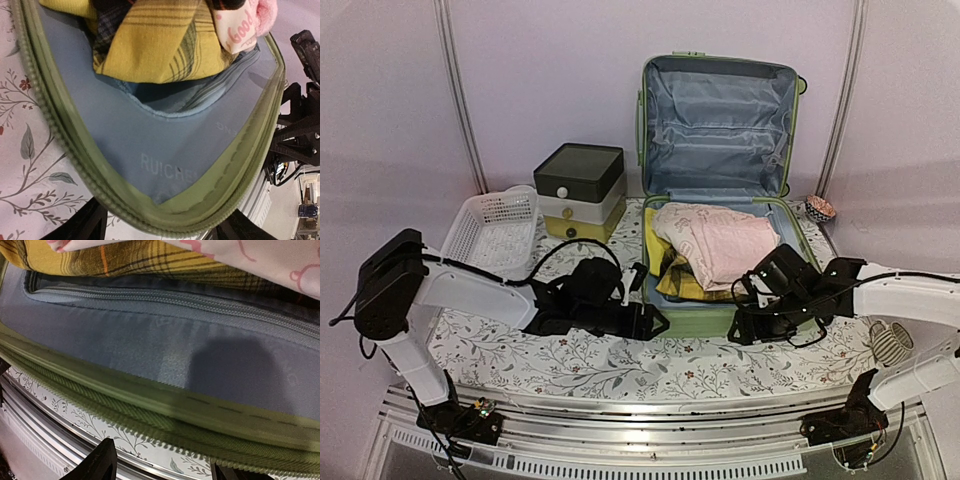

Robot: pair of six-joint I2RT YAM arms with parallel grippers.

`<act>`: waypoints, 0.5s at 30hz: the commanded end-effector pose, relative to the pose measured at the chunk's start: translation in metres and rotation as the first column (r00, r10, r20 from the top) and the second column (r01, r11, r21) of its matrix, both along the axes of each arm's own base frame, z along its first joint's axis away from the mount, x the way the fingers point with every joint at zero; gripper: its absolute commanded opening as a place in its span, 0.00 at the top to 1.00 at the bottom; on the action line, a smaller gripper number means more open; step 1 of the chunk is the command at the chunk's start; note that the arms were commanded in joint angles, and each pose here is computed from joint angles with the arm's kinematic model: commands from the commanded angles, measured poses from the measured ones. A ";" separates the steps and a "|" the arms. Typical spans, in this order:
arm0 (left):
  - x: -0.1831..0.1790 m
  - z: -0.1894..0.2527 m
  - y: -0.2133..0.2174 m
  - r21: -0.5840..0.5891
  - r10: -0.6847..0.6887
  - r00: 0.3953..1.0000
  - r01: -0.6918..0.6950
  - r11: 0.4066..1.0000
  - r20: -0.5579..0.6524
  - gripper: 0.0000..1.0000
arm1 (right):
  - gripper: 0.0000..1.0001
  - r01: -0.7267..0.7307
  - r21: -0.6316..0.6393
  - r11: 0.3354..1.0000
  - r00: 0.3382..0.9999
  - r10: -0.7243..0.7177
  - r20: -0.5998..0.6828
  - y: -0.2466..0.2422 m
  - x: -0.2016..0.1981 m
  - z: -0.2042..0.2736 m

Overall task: Open, take out, and arrange the luggage
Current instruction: Adjust the opened luggage at the center of the board.

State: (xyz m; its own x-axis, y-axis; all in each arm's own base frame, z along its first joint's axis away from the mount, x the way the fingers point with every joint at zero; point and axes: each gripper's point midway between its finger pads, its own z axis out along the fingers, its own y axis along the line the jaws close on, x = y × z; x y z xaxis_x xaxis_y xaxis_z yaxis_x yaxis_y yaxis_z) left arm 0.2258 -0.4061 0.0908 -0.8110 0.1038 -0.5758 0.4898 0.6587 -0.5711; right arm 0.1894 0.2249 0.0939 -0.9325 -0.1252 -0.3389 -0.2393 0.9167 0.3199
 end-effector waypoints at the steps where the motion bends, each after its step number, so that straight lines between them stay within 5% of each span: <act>1: 0.019 0.007 -0.010 -0.026 0.025 0.999 -0.024 0.999 0.045 0.28 | 0.36 0.109 -0.008 0.994 0.991 -0.108 0.076 -0.009 0.031 0.007; 15: 0.062 0.006 -0.017 -0.025 0.058 0.994 -0.056 0.998 0.094 0.30 | 0.38 0.171 -0.023 0.985 0.979 -0.167 0.118 -0.026 0.075 0.003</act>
State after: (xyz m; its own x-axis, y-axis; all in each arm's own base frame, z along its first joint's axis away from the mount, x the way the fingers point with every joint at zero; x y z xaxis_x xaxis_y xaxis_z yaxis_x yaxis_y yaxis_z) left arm 0.2444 -0.4102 0.0710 -0.8206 0.1437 -0.5531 0.4830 0.6918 -0.5368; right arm 0.2284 0.2006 0.0846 -0.9376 -0.0168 -0.3472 -0.1191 0.9539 0.2755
